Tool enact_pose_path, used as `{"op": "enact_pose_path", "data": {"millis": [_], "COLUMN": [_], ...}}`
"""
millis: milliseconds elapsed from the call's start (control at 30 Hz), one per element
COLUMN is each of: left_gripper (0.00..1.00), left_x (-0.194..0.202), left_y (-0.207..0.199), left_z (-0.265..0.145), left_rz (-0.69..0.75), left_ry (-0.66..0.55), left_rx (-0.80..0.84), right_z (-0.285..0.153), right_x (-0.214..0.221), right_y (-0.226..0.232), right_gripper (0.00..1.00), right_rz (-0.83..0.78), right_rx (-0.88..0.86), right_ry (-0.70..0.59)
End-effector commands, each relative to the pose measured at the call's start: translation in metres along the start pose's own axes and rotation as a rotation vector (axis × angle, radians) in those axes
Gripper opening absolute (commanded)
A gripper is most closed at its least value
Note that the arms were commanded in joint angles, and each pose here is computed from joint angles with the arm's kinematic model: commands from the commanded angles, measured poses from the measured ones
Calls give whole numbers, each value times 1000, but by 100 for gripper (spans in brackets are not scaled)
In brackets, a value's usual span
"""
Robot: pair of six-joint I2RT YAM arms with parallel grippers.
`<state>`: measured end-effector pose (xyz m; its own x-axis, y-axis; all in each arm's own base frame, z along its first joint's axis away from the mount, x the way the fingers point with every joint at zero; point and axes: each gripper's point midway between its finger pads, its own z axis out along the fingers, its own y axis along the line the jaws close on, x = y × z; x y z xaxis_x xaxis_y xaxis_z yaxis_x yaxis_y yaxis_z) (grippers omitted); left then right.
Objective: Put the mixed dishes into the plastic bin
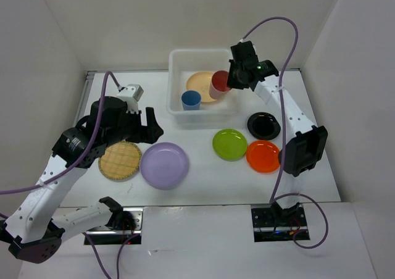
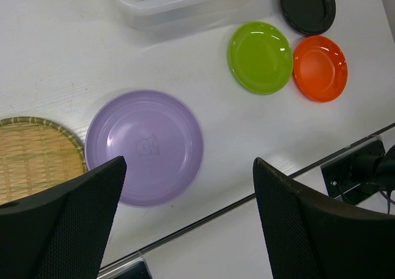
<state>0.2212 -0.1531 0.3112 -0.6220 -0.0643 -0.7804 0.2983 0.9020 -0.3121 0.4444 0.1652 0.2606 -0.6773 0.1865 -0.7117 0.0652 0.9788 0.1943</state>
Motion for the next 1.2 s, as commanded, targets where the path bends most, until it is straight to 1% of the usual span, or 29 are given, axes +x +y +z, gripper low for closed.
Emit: {"op": "enact_pose_path", "data": {"millis": [0,33,133,167,267,333,467,667,767,800,833,900,933,1000,1033,1167], "left_gripper": [90,90,90,90,90,90,90,90,90,90,90,90,90,90,90,90], "left_x": [-5,-5,-4,-3,-3,-3,-4,-4,-2,-2,-2,-2,-2,-2,-2,1], "left_y": [-5,-6,-6,-8,-8,-8,-8,-8,-7,-7,-7,-7,-7,-7,-7,-6], "left_z": [-4,-4,-2,-2,-2,-2,-3,-5,-3,-4,-4,-4,-4,-4,-4,-2], "left_rz": [2,2,2,2,2,2,2,2,2,-7,-7,-7,-7,-7,-7,-7], "left_ry": [-29,-26,-26,-21,-21,-21,-31,-40,-31,-31,-31,-31,-31,-31,-31,-23], "left_rx": [31,40,40,50,50,50,54,57,54,54,54,54,54,54,54,51], "right_z": [18,31,51,66,86,90,113,125,128,128,128,121,119,112,105,71], "right_x": [-15,-7,4,15,28,31,49,60,63,63,63,56,53,45,33,2], "right_y": [0,-1,-2,-3,-5,-7,-9,-13,-14,-14,-14,-12,-11,-8,-5,8], "right_gripper": [0,0,0,0,0,0,0,1,7,10,20,29,36,45,51,61], "right_rz": [7,2,-5,-12,-30,-41,-51,-79,-81,-81,-81,-77,-76,-73,-67,-65], "right_rx": [-15,-4,12,19,38,51,65,81,85,85,85,77,75,67,55,37], "right_ry": [-53,-28,4,41,84,90,143,182,190,190,190,172,168,152,123,37]}}
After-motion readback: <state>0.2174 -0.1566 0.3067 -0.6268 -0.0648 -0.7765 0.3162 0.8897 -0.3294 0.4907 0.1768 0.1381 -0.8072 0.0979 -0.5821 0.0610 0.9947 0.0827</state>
